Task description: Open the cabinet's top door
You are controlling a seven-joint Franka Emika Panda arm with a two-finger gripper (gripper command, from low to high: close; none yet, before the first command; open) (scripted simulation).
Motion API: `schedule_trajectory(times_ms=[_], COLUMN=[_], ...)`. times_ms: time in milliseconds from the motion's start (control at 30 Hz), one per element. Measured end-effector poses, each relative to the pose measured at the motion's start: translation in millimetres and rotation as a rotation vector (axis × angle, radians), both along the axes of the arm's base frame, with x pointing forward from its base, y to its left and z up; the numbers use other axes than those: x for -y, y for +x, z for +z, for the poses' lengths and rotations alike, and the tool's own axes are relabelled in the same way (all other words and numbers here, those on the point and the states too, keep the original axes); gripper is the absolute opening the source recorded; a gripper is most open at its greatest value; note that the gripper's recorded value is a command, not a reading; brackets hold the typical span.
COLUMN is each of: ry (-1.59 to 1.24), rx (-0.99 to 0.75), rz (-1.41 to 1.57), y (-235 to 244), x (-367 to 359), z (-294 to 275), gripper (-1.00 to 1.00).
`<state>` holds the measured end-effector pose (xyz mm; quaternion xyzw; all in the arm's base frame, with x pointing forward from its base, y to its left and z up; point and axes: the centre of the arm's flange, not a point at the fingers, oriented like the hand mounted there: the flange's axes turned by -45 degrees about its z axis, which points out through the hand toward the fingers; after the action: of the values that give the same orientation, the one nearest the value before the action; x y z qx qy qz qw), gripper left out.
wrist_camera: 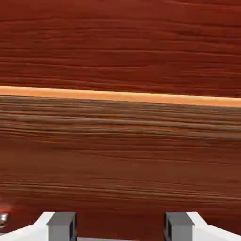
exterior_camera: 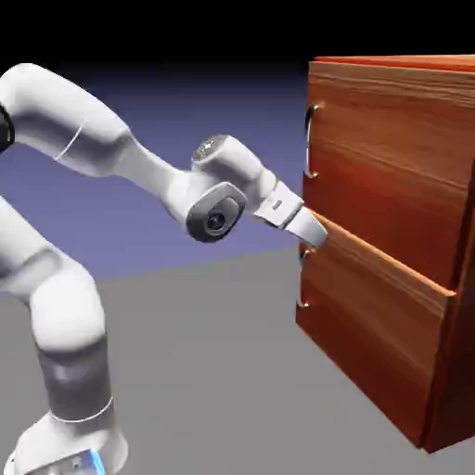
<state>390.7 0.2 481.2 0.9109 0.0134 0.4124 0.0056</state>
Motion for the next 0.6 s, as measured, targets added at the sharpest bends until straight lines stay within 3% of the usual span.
schedule_trajectory(times_ms=[600], ry=[0.048], rx=[0.342], rz=[-0.089], y=[-18.9], x=[-6.9], z=[122.0], gripper=[0.00])
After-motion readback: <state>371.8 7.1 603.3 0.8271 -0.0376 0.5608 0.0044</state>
